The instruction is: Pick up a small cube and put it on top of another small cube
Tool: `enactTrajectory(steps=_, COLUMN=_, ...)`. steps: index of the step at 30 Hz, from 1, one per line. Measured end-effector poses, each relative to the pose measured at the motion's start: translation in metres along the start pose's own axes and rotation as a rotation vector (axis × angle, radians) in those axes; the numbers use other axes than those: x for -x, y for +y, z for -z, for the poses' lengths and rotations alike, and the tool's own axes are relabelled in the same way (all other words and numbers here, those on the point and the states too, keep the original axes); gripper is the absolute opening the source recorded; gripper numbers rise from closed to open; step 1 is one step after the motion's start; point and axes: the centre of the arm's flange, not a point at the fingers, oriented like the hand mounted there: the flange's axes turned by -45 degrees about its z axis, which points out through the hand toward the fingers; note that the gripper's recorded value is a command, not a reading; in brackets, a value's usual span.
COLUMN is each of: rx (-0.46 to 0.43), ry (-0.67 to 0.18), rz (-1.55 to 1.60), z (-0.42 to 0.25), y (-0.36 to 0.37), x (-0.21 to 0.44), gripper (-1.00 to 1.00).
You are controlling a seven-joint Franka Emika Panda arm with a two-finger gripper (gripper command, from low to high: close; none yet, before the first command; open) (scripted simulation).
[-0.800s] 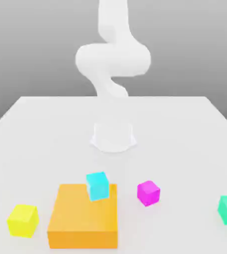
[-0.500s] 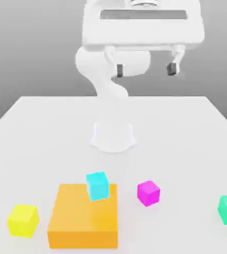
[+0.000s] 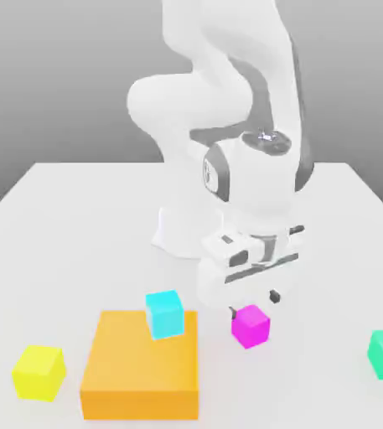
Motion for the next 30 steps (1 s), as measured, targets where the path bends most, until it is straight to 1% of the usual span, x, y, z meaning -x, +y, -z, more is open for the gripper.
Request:
enactTrajectory(steps=1, rx=0.0, ry=0.0, rz=0.0, z=-0.008, y=0.0, x=0.001, gripper=0.0)
enactTrajectory(steps=2, rx=0.0, ry=-0.001, rz=0.0, z=-0.016, y=0.0, x=0.002, gripper=-1.0)
enactTrajectory(steps=9, rx=0.001, ry=-0.001, rz=0.0, z=-0.018, y=-0.001, x=0.002, gripper=-1.0)
enactTrajectory(steps=17, rx=0.002, ry=-0.001, rz=0.001, z=0.039, y=-0.001, x=0.002, gripper=-1.0)
enactTrajectory(steps=22, rx=0.001, ry=-0.001, rz=-0.106, z=0.089, y=0.06, x=0.0, gripper=-1.0)
enactTrajectory(steps=27, rx=0.0, ry=-0.001, rz=-0.234, z=0.146, y=0.131, x=0.022, gripper=-1.0)
enactTrajectory(steps=30, rx=-0.002, ry=0.0, rz=-0.261, z=0.137, y=0.146, x=0.029, gripper=-1.0)
